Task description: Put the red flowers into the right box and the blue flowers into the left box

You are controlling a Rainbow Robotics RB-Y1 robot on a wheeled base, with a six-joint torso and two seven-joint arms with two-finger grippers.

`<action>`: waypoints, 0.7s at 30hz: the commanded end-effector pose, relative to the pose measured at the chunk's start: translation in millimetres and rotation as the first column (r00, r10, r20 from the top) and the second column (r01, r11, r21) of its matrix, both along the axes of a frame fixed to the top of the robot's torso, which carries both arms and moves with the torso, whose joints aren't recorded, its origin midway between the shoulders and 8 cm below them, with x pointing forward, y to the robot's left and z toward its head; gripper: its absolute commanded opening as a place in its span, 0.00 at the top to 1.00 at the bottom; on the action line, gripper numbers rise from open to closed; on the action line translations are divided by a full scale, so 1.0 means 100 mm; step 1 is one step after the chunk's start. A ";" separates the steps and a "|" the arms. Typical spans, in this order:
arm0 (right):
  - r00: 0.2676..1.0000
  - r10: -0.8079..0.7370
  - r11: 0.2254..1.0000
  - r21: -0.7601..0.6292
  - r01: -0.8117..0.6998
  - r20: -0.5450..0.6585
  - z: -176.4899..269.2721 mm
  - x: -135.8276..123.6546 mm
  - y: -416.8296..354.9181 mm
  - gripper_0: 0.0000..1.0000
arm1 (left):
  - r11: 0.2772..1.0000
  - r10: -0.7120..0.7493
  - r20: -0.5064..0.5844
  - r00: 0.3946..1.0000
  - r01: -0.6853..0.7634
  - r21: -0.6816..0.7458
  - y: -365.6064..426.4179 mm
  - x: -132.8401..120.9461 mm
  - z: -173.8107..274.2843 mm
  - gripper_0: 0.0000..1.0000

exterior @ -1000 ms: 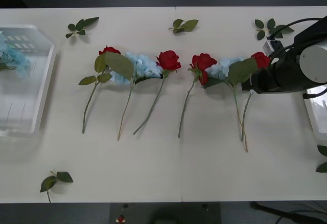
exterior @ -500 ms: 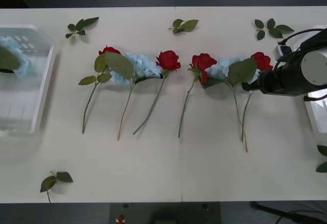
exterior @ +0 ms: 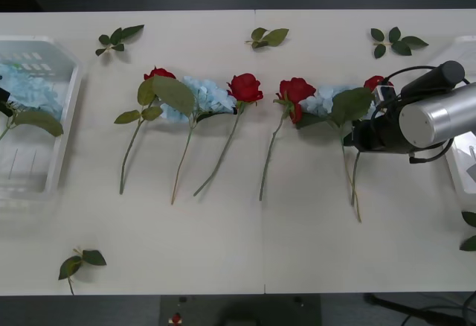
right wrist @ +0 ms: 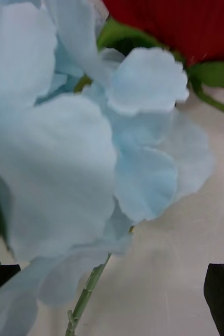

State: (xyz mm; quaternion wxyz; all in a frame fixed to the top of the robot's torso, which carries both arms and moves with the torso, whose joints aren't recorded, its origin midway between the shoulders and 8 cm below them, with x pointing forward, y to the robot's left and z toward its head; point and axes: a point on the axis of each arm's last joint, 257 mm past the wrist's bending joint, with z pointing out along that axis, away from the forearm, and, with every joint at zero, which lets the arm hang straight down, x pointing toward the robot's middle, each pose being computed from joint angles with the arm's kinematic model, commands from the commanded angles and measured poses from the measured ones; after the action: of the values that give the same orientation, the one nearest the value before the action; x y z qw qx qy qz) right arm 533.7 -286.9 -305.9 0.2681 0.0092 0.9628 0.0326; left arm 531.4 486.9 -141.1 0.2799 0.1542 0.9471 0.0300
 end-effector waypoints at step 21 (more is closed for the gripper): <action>0.998 -0.008 1.000 0.007 0.008 0.067 0.16 0.31 0.14 0.91 | 0.930 -0.358 -0.038 0.933 0.353 -0.101 -2.11 -0.05 -0.24 0.00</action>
State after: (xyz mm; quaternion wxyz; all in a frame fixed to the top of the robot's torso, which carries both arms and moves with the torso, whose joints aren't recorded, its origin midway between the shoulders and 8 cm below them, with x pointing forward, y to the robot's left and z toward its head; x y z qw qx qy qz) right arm 552.8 -274.7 -308.0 0.2822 0.0236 0.9583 0.0393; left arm 523.4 288.6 -172.1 0.2592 0.3103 0.9111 -0.0802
